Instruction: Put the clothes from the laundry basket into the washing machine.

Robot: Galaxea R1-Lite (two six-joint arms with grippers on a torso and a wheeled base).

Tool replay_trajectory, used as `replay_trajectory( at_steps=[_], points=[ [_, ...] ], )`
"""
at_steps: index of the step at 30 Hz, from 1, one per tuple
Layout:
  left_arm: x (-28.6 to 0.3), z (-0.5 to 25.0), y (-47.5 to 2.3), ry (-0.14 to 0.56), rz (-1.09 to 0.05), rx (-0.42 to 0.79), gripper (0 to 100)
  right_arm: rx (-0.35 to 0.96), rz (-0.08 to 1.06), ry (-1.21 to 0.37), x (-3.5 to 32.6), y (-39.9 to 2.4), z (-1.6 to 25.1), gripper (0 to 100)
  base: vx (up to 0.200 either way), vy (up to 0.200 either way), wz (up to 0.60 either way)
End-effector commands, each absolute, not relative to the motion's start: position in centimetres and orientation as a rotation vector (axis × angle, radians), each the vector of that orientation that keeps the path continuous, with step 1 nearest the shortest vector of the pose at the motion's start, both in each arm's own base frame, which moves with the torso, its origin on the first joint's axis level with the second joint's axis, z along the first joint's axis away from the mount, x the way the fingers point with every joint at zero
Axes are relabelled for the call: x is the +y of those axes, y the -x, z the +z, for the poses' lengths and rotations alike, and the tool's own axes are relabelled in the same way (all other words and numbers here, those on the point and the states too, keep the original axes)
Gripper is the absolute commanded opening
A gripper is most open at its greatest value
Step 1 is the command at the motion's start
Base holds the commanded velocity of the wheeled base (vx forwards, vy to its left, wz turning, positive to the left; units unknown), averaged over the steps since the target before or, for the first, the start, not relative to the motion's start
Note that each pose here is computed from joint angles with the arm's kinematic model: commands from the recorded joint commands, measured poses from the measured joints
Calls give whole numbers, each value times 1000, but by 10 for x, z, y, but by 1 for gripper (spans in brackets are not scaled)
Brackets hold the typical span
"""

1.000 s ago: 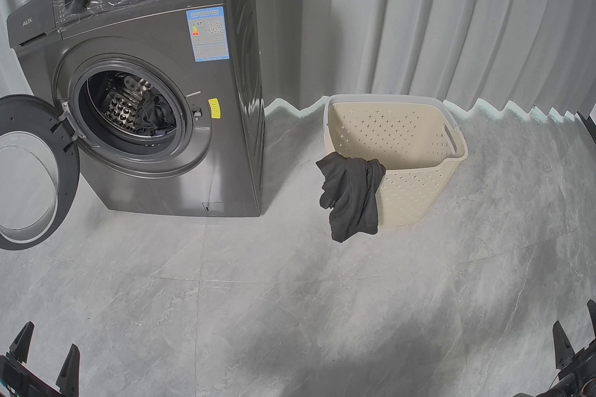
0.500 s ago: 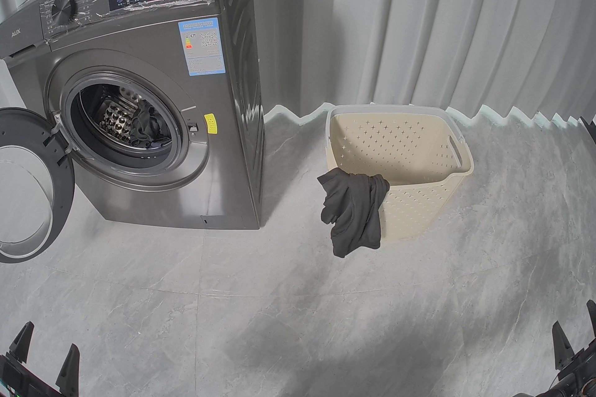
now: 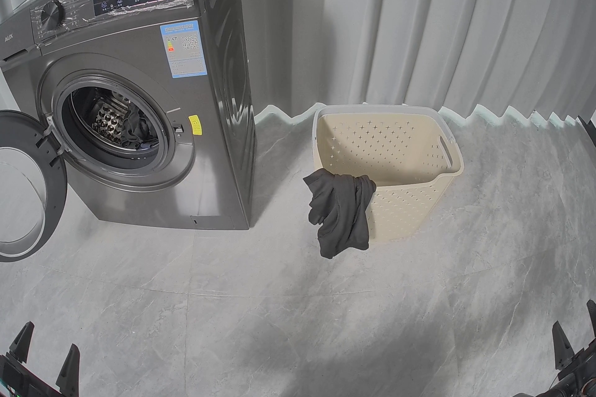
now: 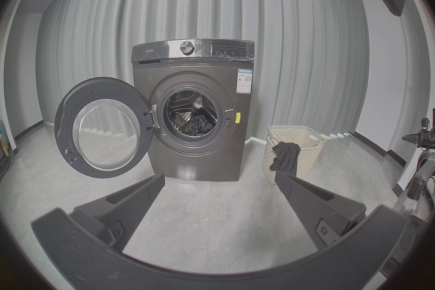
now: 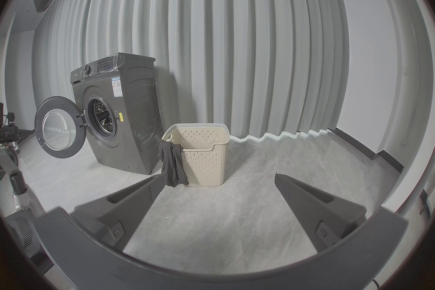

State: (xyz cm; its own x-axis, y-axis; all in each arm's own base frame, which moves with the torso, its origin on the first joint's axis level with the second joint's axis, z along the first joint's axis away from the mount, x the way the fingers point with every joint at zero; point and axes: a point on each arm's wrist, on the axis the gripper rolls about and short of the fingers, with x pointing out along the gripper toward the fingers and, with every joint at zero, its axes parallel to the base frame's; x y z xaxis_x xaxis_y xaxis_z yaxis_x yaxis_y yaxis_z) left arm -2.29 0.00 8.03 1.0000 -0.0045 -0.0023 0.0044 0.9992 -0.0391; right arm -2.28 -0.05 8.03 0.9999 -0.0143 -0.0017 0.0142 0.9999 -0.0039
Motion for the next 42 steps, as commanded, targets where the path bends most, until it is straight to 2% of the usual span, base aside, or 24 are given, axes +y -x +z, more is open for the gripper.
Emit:
replay_trajectory(
  at_steps=[1,4,14,17,19,23,25,30,34,39,42],
  points=[
    [0,76,23,38,-5,3,100,3,-14,5,-1,23,75,100,0,0,0],
    [0,76,23,38,-5,3,100,3,-14,5,-1,23,75,100,0,0,0],
    [0,75,23,38,-5,5,100,-20,-15,-6,-1,23,78,100,200,0,0],
    [0,76,23,38,-5,3,100,-155,-18,-6,0,32,109,100,200,0,0],
    [0,76,23,37,-5,3,100,-190,-16,-6,0,37,127,100,200,0,0],
    [0,75,23,37,-6,5,100,-106,20,-4,0,26,137,100,200,0,0],
    [0,75,23,38,-6,5,100,3,124,-6,0,10,143,100,200,0,0],
    [0,75,23,40,-6,5,100,177,214,-12,5,-27,157,100,0,0,0],
    [0,75,23,40,-6,5,100,267,293,-32,14,-55,159,100,0,0,0],
    [0,76,23,40,-6,3,100,339,333,-101,26,-90,161,100,0,0,0],
    [0,76,23,40,-6,3,100,379,317,-172,33,-114,158,100,0,0,0]
  ],
)
